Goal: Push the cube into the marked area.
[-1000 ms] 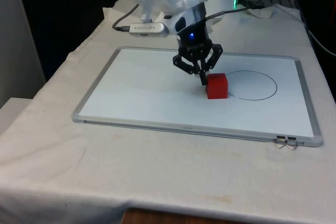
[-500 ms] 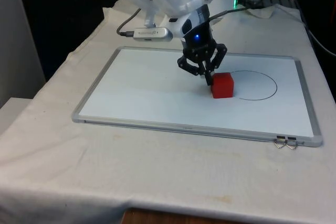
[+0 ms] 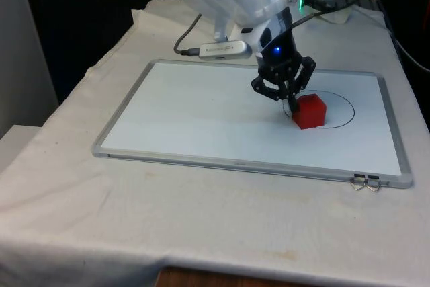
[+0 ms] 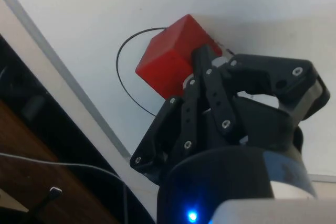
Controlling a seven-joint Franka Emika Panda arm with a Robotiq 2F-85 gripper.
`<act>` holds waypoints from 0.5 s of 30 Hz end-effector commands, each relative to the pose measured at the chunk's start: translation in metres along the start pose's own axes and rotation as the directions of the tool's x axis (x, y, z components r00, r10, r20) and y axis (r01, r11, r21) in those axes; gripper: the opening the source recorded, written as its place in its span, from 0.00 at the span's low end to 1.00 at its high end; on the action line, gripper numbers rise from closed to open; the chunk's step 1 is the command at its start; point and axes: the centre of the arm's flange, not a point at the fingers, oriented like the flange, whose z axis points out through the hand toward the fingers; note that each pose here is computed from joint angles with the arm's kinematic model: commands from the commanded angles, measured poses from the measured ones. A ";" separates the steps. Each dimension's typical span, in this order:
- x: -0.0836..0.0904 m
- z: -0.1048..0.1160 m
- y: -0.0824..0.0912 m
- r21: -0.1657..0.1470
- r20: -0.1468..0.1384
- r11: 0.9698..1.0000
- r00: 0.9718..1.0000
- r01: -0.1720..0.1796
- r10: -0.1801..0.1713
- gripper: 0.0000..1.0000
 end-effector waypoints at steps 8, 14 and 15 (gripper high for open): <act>0.006 0.007 -0.020 0.018 0.004 0.999 1.000 0.028 -0.028 0.00; 0.009 0.015 -0.029 0.032 0.010 0.998 0.998 0.054 -0.054 0.00; 0.010 0.016 -0.031 0.035 0.012 0.998 0.998 0.058 -0.059 0.00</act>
